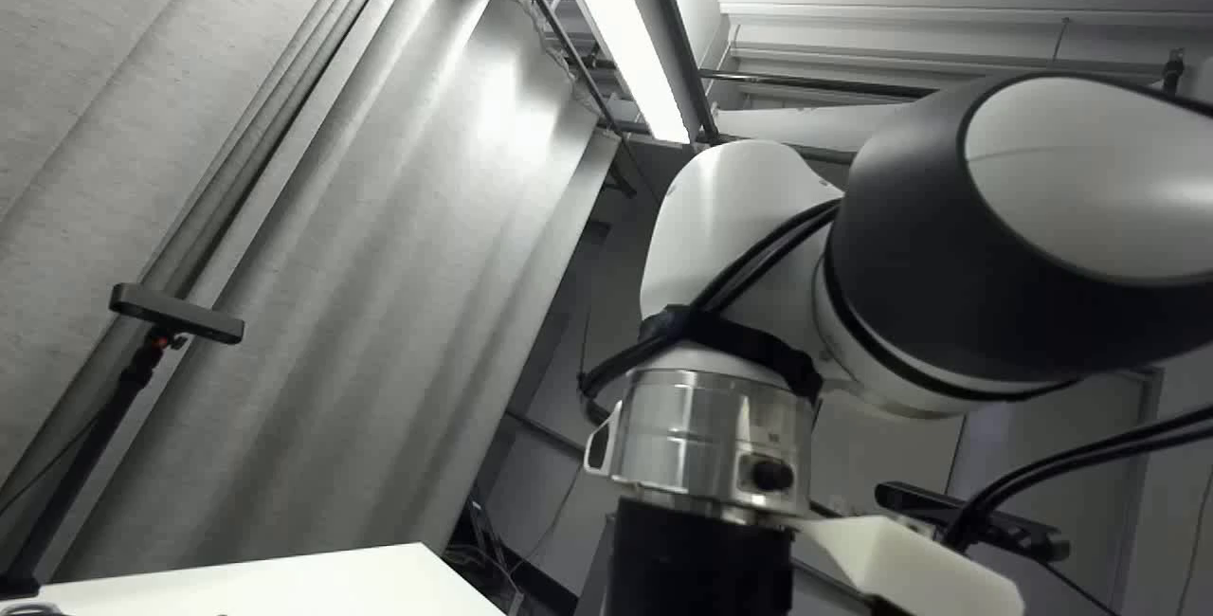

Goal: Remove the banana, plum and apple toys from the basket and place them on the black tray

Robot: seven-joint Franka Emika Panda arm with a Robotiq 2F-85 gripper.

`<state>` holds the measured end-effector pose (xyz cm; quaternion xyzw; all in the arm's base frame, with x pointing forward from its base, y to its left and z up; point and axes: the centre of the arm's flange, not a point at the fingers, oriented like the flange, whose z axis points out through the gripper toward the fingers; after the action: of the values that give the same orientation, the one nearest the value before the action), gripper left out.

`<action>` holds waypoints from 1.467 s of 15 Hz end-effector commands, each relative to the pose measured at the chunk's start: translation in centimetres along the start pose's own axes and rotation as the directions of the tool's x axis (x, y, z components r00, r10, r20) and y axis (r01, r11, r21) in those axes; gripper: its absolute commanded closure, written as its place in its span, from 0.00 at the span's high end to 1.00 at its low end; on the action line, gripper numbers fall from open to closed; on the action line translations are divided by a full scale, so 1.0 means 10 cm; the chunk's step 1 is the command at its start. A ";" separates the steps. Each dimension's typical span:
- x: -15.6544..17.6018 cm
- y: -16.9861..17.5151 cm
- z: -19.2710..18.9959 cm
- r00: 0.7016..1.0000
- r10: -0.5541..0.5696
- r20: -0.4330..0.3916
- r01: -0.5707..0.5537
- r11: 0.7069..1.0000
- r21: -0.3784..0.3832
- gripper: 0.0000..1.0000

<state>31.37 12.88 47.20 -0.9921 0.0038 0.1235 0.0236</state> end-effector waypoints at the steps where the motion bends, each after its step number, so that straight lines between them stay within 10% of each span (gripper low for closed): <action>1: 0.00 0.00 0.01 1.000 0.000 0.002 0.000 1.000 -0.001 1.00; 22: 0.15 0.16 -0.04 0.997 0.056 -0.055 -0.056 0.998 0.010 1.00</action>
<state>31.88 12.38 47.02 -0.9926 0.0109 0.1180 0.0249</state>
